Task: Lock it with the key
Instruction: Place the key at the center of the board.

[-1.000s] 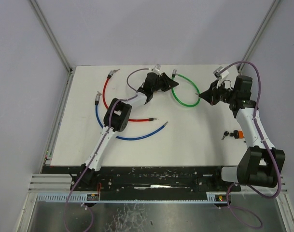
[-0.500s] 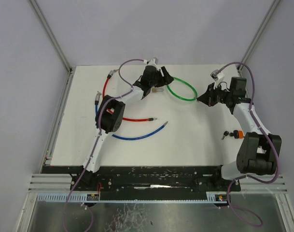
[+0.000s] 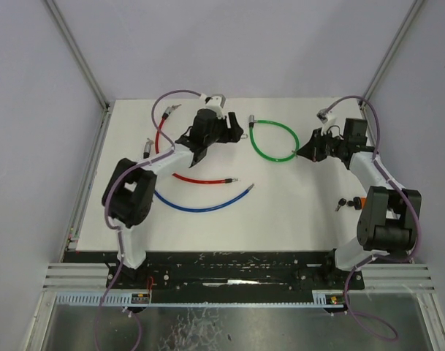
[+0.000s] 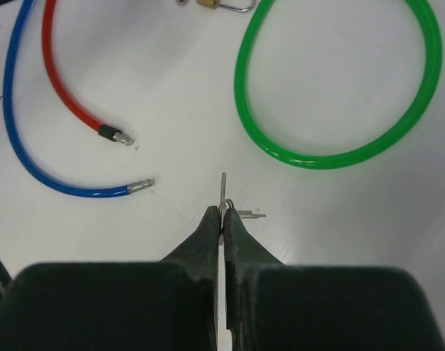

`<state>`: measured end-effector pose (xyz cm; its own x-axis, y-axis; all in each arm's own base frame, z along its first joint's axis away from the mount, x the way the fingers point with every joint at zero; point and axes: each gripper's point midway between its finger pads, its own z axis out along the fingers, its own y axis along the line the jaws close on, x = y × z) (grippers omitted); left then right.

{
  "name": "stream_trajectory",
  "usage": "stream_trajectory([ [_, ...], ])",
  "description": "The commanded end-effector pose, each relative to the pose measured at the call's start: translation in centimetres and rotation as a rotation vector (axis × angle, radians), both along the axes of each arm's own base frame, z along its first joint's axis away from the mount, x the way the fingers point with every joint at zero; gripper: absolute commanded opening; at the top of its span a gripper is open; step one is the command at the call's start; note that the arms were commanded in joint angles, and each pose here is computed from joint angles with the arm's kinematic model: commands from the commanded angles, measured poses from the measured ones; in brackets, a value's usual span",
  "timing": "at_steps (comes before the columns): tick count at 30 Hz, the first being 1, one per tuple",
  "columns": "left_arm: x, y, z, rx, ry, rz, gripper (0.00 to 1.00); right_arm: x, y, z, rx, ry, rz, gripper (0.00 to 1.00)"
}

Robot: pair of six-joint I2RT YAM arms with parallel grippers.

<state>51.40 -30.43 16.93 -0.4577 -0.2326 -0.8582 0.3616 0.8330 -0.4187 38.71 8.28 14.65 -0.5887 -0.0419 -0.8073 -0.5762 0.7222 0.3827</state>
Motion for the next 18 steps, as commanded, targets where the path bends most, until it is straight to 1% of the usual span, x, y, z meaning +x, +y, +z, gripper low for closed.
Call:
stream_trajectory([
  [1,-4.6,2.0,6.8,0.003,-0.215,-0.021,0.68,2.8,-0.1,1.5,-0.041,-0.065,-0.055,0.00],
  [2,-6.2,2.9,6.0,0.008,-0.209,-0.030,0.69,3.3,-0.1,1.3,-0.063,-0.071,-0.070,0.00],
  [4,-9.0,4.5,7.3,0.001,-0.255,-0.040,0.73,4.8,-0.2,0.6,-0.102,-0.073,-0.116,0.00],
  [7,-12.5,7.9,7.1,-0.020,-0.266,0.015,0.85,7.1,0.0,-0.6,-0.134,-0.053,-0.159,0.00],
  [9,-14.3,10.3,6.5,-0.049,-0.246,0.099,0.96,8.6,0.3,-1.3,-0.135,-0.028,-0.173,0.00],
  [10,-15.3,11.2,5.9,-0.067,-0.229,0.121,0.99,9.4,0.5,-1.6,-0.138,-0.021,-0.173,0.00],
  [14,-18.6,13.6,4.1,-0.115,-0.181,0.182,1.00,12.5,1.1,-3.1,-0.168,0.011,-0.180,0.00],
  [18,-20.5,14.7,2.0,-0.135,-0.115,0.213,0.99,14.6,1.7,-4.7,-0.187,0.055,-0.187,0.00],
])
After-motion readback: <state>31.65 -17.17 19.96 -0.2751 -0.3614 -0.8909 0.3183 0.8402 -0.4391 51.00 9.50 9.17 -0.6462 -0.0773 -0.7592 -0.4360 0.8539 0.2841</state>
